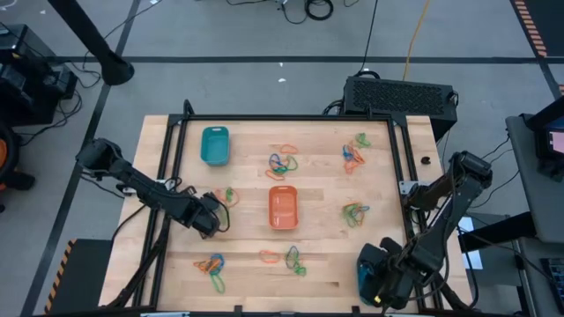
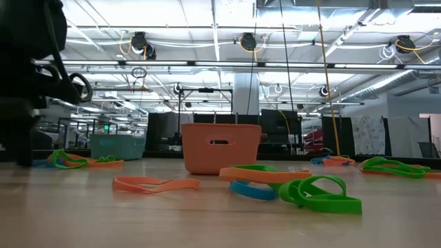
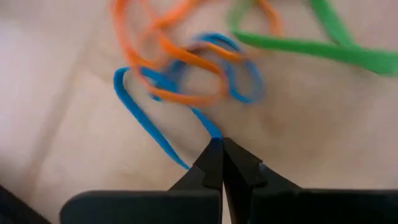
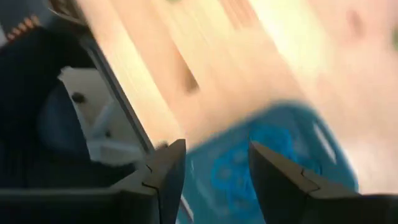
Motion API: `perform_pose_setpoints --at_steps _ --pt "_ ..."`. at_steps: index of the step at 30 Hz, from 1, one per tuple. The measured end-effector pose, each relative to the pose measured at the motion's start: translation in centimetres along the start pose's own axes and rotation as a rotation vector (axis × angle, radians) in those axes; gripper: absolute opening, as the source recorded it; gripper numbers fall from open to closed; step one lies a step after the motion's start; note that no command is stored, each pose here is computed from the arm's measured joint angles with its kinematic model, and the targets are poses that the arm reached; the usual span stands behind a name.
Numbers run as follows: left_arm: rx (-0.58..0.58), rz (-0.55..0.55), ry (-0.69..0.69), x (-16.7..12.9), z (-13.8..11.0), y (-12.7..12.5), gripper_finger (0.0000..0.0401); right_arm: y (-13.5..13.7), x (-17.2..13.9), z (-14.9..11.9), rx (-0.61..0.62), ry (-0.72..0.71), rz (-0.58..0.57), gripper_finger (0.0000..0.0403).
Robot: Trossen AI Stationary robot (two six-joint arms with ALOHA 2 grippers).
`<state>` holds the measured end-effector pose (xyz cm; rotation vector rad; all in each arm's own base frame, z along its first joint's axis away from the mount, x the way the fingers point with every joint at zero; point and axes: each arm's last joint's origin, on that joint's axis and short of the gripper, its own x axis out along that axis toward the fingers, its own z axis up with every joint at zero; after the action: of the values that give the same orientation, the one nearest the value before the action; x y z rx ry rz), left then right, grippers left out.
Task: Sort rubber bands into baskets
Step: Put the blue rubber band into the blue bin
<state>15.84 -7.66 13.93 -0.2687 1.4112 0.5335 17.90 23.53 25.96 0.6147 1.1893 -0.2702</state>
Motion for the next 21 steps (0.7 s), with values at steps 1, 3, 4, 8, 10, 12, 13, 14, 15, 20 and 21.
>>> perform_pose_setpoints --at_steps 1,3,4,8,10,12,13,14,15,20,21 --pt "0.012 -0.029 0.006 -0.4 0.2 -0.4 0.0004 0.1 0.0 0.1 -0.029 -0.038 0.010 0.0166" --pt "0.050 -0.079 0.011 -1.2 0.5 -1.0 0.0003 0.4 -0.1 0.4 -0.088 -0.140 0.026 0.0166" --pt "0.062 -0.099 0.010 -1.7 0.7 -1.3 0.0003 0.5 -0.1 0.6 -0.116 -0.198 0.034 0.0166" --pt "0.127 -0.210 0.000 -3.9 1.8 -2.7 0.0003 1.4 -0.4 1.5 -0.206 -0.443 0.058 0.0166" --pt "0.154 -0.249 -0.030 -5.0 2.4 -3.2 0.0003 1.8 -0.6 1.8 -0.259 -0.554 0.056 0.0166" --pt "0.189 -0.288 -0.077 -6.1 3.0 -3.8 0.0002 2.3 -0.7 2.2 -0.307 -0.650 0.051 0.0166" --pt "0.205 -0.297 -0.102 -6.7 3.3 -4.0 0.0002 2.6 -0.6 2.4 -0.335 -0.687 0.043 0.0166" --pt "0.220 -0.300 -0.129 -7.1 3.5 -4.1 0.0002 2.8 -0.6 2.6 -0.358 -0.718 0.034 0.0166" --pt "0.228 -0.305 -0.160 -7.6 3.8 -4.3 0.0002 3.1 -0.5 2.8 -0.378 -0.747 0.027 0.0166" --pt "0.319 -0.424 -0.354 -9.0 5.2 -5.8 0.0002 4.2 1.2 4.3 -0.459 -0.825 -0.034 0.0166" --pt "0.336 -0.461 -0.402 -9.3 5.4 -6.2 0.0002 4.4 1.8 4.7 -0.472 -0.829 -0.045 0.0166"
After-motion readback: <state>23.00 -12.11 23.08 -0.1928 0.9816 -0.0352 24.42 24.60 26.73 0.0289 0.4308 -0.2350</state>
